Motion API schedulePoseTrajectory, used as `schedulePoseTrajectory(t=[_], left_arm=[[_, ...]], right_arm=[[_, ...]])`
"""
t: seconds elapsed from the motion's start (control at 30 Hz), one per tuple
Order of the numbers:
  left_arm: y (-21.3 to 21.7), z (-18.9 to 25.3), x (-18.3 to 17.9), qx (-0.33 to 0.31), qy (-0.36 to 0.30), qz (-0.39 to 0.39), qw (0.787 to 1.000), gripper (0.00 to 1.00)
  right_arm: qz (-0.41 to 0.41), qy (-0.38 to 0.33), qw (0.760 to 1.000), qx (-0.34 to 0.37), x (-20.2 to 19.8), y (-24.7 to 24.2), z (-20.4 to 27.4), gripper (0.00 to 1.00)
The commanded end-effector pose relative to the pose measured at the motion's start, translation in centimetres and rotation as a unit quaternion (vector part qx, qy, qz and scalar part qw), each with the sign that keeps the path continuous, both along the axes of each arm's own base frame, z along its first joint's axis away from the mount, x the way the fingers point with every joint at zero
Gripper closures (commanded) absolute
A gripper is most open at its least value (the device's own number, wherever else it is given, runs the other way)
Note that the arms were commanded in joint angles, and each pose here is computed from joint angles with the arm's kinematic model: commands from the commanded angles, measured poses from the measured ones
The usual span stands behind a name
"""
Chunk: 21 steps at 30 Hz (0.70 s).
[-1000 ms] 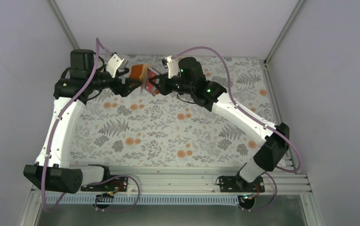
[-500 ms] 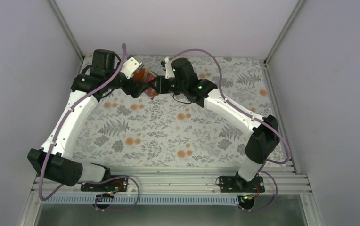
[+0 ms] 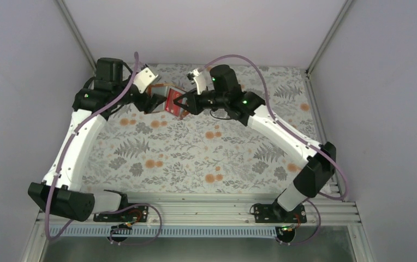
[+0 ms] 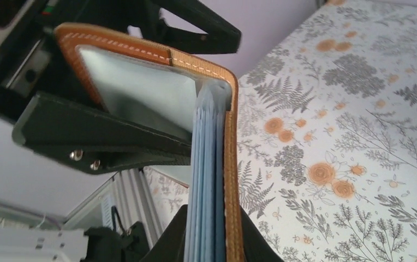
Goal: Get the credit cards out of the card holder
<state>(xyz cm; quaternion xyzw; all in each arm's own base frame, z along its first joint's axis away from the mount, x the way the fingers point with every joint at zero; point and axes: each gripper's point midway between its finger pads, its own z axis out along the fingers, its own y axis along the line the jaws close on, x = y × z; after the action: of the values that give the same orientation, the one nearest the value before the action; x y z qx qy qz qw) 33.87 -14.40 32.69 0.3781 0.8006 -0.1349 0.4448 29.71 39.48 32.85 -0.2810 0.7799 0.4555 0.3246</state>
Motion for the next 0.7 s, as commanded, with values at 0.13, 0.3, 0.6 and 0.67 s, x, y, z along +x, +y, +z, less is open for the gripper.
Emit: schedulePoseTrajectory(t=[0.13,0.3,0.6,0.67], left_arm=[[-2.8,4.6,-6.7,-0.085,0.001,-0.157,0.984,0.44],[-4.9,4.9,-11.3,-0.139,0.011,-0.281,0.949,0.72],[-5.1,6.8,-10.9,-0.171,0.012,-0.272,0.947,0.98],[-5.1,7.1,-11.2,-0.175,0.012,-0.278,0.944,0.98]], right_arm=[[0.177,-0.126,0.975,0.048,-6.6,-2.4,4.2,0.96],[0.207,-0.156,0.964,0.059,-7.9,-2.9,5.4,0.96],[0.149,-0.167,0.973,0.061,-6.4,-4.5,4.1,0.55],[0.153,-0.16,0.972,0.074,-6.7,-4.6,4.0,0.53]])
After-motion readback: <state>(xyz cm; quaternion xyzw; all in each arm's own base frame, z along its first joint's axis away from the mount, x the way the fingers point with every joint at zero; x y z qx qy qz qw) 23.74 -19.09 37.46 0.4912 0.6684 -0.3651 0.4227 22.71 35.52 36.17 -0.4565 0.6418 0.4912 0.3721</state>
